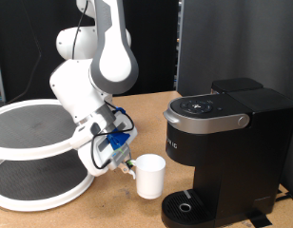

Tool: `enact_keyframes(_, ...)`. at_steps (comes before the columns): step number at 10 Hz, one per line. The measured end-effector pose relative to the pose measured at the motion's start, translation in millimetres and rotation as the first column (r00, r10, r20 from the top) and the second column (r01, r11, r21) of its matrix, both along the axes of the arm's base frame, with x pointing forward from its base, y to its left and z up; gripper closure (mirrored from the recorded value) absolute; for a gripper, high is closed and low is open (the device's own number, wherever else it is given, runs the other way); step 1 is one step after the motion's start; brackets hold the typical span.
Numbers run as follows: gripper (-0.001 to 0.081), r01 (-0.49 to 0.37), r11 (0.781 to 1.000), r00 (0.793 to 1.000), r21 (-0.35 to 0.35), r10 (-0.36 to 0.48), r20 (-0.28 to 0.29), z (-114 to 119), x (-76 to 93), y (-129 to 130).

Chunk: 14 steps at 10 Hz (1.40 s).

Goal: Make a cup of coffee with the keurig machine

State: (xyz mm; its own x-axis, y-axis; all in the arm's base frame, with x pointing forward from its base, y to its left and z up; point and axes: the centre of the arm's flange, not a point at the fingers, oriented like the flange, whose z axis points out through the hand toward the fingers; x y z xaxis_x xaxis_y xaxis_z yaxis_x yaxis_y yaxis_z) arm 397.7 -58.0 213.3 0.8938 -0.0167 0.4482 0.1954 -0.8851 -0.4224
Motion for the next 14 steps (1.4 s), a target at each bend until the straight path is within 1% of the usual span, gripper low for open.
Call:
enact_keyframes(2,0.0737,-0.004,1.000,1.000,0.006,0.004,0.002,-1,4.3,7)
enact_keyframes(7,0.0737,0.005,1.000,1.000,0.030,-0.005,0.027,6,16.0,26)
enact_keyframes(11,0.0737,0.025,0.999,0.999,0.031,-0.027,0.041,6,34.1,38)
enact_keyframes(14,0.0737,0.020,0.999,0.999,0.028,-0.021,0.035,-1,44.4,48)
